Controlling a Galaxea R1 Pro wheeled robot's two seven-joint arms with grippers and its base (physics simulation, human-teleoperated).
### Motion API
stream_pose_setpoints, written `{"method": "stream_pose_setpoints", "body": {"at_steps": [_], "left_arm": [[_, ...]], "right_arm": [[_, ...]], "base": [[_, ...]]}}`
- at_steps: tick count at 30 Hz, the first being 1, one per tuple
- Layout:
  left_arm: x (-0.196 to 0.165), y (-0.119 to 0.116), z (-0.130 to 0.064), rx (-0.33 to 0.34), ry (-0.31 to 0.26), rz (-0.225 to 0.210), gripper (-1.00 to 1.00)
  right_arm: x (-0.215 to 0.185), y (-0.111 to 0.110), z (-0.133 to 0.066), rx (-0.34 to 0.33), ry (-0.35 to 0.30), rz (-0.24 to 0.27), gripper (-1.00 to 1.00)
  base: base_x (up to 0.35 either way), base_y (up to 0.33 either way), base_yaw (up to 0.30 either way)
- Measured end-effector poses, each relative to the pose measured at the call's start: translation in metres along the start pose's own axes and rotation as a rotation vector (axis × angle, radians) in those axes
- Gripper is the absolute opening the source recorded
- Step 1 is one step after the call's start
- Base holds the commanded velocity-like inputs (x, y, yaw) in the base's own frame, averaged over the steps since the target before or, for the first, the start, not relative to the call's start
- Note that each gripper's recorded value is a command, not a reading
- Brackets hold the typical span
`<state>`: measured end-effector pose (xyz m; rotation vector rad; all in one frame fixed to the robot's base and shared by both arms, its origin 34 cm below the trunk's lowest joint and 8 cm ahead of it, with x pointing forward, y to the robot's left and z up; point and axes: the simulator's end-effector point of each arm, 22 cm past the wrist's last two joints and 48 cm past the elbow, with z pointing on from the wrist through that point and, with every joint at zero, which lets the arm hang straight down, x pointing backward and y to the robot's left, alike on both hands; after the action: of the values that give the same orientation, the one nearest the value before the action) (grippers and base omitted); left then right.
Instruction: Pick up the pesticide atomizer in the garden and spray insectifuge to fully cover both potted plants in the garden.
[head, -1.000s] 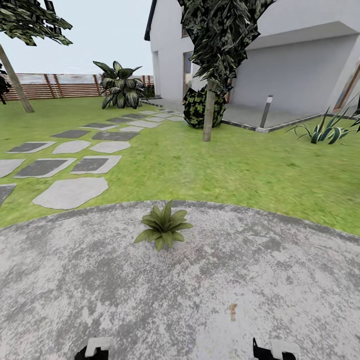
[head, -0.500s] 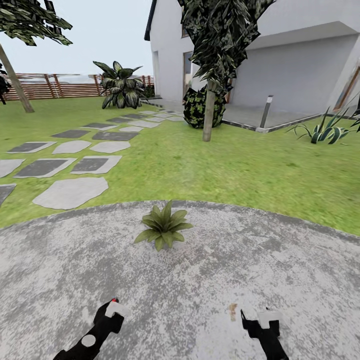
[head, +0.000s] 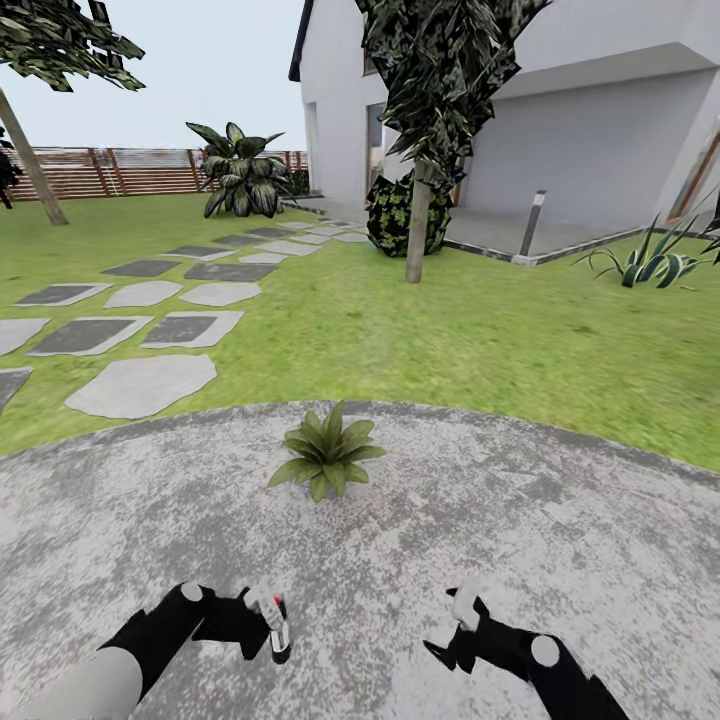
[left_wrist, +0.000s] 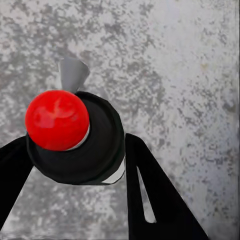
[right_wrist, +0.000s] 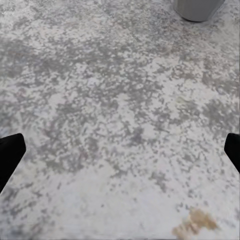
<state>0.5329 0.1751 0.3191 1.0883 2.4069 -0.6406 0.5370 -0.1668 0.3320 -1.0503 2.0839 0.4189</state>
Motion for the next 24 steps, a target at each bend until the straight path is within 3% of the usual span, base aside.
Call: {"method": "stream_pose_setpoints", "body": {"at_steps": [2,5,8,12,18,21,22,24], "left_arm": [[0.007,-0.004,0.001,0.017,0.044,0.042,-1.0],[0.014,-0.006,0.001,0.024,0.082,0.045,-1.0],[0.017,-0.012,0.0,0.055,0.105,0.034,-1.0],[0.007,-0.016,-0.004,0.084,0.098,0.062,-1.0],[0.011,-0.024,0.001,0.099,0.134,0.103,-1.0],[0.012,-0.029,0.004,0.106,0.146,0.118,-1.0],[0.011,-0.031,0.005,0.108,0.149,0.123,-1.0],[0.01,-0.033,0.007,0.112,0.155,0.134,-1.0]], "right_arm": [[-0.012,0.011,0.006,-0.071,0.022,-0.014,1.0],[-0.03,0.014,0.01,-0.123,0.017,-0.029,1.0],[-0.046,0.014,0.015,-0.138,0.001,-0.04,1.0],[-0.054,0.015,0.017,-0.146,-0.01,-0.044,1.0],[-0.058,0.019,0.02,-0.153,-0.017,-0.043,1.0],[-0.064,0.034,0.02,-0.211,-0.026,-0.044,1.0],[-0.067,0.037,0.02,-0.223,-0.031,-0.047,-1.0],[-0.077,0.036,0.02,-0.23,-0.046,-0.061,-1.0]], "base": [[0.0,0.0,0.0],[0.0,0.0,0.0],[0.0,0.0,0.0],[0.0,0.0,0.0],[0.0,0.0,0.0],[0.0,0.0,0.0],[0.0,0.0,0.0],[0.0,0.0,0.0]]}}
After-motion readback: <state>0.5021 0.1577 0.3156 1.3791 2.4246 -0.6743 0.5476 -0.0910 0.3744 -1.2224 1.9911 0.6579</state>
